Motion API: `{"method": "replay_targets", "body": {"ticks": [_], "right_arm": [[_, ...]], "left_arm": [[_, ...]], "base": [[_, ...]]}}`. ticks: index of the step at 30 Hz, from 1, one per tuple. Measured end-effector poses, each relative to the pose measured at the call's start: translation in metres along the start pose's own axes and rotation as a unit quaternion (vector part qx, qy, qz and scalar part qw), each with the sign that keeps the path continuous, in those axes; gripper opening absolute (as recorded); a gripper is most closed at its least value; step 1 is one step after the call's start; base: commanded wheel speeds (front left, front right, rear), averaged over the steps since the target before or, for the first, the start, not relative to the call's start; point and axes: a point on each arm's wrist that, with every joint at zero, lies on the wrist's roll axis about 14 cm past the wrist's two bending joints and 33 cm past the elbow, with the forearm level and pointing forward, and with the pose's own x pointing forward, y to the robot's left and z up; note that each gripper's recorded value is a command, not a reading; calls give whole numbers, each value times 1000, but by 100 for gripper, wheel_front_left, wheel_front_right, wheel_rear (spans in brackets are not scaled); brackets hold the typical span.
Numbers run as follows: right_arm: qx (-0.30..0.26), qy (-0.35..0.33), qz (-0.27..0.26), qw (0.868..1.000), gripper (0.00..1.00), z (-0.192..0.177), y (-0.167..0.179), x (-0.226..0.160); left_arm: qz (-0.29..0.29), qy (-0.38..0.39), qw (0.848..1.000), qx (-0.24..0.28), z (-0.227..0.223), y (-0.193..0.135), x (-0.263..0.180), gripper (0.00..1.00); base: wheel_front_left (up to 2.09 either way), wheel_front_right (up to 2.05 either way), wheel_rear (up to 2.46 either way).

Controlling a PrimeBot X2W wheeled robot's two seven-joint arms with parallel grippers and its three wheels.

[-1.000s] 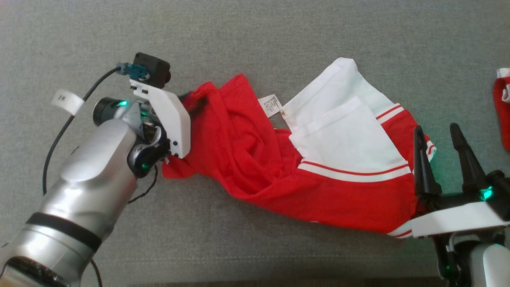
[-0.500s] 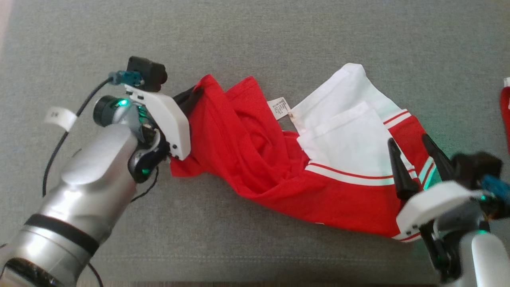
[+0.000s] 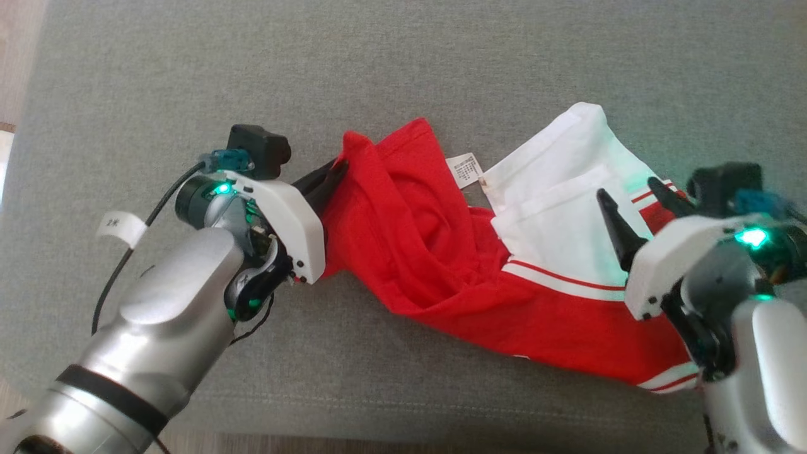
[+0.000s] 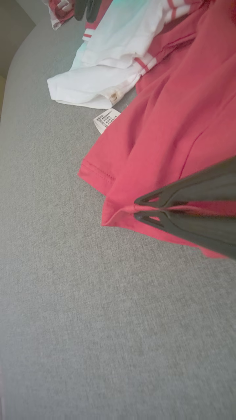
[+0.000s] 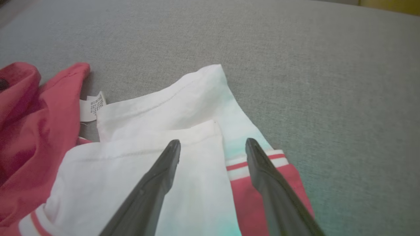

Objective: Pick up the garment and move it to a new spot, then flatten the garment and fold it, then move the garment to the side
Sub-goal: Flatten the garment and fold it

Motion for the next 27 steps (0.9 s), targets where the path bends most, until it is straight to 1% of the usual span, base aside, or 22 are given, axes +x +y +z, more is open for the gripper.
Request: {"method": "replay_targets", "body": {"ticks": [7, 8, 9, 10, 11, 12, 13, 18, 21, 24, 27], "right_arm": [[-8, 48, 16, 999, 100, -10, 5, 14], [-9, 53, 20, 998, 96, -12, 6, 15], [-9, 59, 24, 998, 82, -14, 8, 16], [-10, 62, 26, 998, 62, -14, 9, 17], [-11, 61, 27, 998, 45, -13, 10, 17], [-10, 66, 28, 997, 35, -15, 10, 17], [-8, 69, 29, 997, 0, -17, 10, 17], [-3, 76, 33, 997, 0, -20, 10, 18], [1, 55, 35, 998, 0, -12, 11, 18], [2, 1, 32, 999, 0, 11, 9, 14], [1, -73, 25, 997, 0, 41, 6, 3]], "left_arm": [[5, -3, 1000, -2, 0, 2, -3, 0], [6, -3, 1000, -2, 1, 3, -3, 0], [7, -3, 1000, -2, 1, 3, -4, 0], [8, -4, 1000, -2, 1, 3, -4, 0], [8, -3, 1000, -2, 0, 3, -4, 0], [9, -3, 1000, -3, 0, 3, -4, 0], [9, -3, 1000, -3, 0, 3, -4, 0], [13, -7, 1000, -3, 1, 5, -5, 0], [17, -17, 1000, -2, 3, 7, -6, 0], [25, -45, 999, -1, 15, 10, -10, 0], [44, -85, 995, 2, 34, 17, -19, 0]], "base": [[0, 0, 0], [0, 0, 0], [0, 0, 0], [0, 0, 0], [0, 0, 0], [0, 0, 0], [0, 0, 0], [0, 0, 0], [0, 0, 0], [0, 0, 0], [0, 0, 0]]}}
